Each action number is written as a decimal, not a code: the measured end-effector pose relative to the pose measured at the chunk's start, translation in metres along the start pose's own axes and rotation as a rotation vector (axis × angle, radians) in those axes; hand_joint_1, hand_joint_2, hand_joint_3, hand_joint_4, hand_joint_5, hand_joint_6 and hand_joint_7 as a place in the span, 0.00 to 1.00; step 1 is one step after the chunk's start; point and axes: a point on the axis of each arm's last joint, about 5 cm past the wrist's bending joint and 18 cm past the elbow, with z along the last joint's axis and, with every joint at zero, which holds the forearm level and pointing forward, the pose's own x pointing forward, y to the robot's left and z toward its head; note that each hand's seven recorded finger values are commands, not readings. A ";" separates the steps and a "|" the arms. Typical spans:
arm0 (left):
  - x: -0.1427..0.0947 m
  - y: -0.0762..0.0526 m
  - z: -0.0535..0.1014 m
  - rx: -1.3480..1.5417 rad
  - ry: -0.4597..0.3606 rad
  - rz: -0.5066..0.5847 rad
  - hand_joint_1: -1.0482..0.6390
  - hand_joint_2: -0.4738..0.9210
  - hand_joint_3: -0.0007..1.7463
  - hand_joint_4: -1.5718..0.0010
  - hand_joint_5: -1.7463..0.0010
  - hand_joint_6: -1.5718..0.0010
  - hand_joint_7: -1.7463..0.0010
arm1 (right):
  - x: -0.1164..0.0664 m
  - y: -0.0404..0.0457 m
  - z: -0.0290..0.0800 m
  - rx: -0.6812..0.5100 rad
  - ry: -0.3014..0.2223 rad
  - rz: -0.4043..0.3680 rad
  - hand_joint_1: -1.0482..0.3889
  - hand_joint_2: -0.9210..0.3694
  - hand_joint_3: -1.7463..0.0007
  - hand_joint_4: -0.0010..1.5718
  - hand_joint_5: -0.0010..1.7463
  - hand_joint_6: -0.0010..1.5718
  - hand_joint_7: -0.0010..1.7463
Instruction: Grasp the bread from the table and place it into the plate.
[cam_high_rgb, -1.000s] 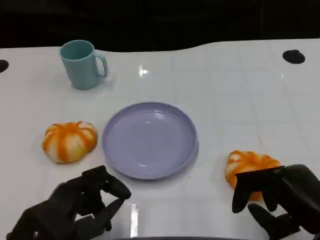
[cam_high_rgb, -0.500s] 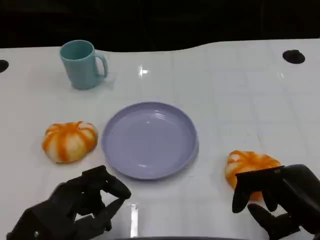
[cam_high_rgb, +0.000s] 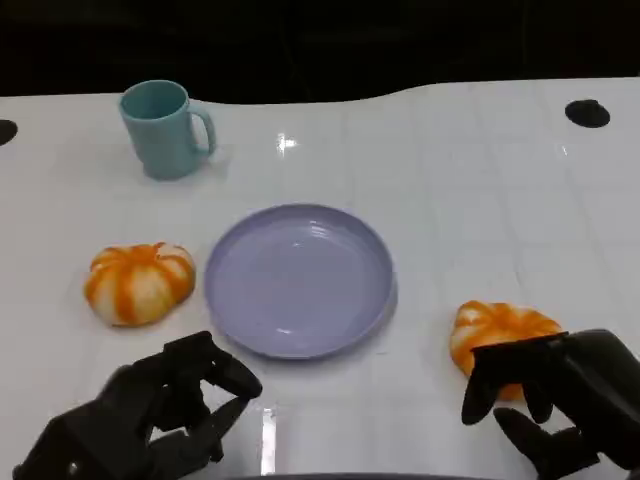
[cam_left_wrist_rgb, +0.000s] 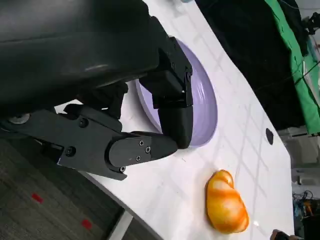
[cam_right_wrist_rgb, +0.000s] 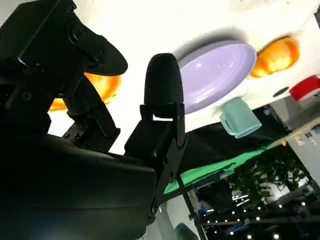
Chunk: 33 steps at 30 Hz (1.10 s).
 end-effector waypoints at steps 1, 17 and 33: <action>0.000 0.000 0.000 0.000 0.000 0.000 0.43 1.00 0.26 0.54 0.00 0.60 0.27 | 0.000 -0.0004 0.000 -0.008 -0.002 -0.008 0.73 0.56 0.34 0.58 0.69 0.62 0.36; 0.000 0.001 -0.002 -0.001 0.010 0.004 0.43 1.00 0.26 0.54 0.00 0.60 0.27 | 0.005 -0.0345 0.029 -0.299 0.109 0.045 0.43 0.13 1.00 0.01 0.38 0.25 0.00; 0.001 0.001 -0.002 -0.001 0.009 0.001 0.42 1.00 0.27 0.54 0.00 0.60 0.28 | 0.015 -0.0291 0.030 -0.418 0.203 0.204 0.40 0.12 1.00 0.03 0.36 0.24 0.01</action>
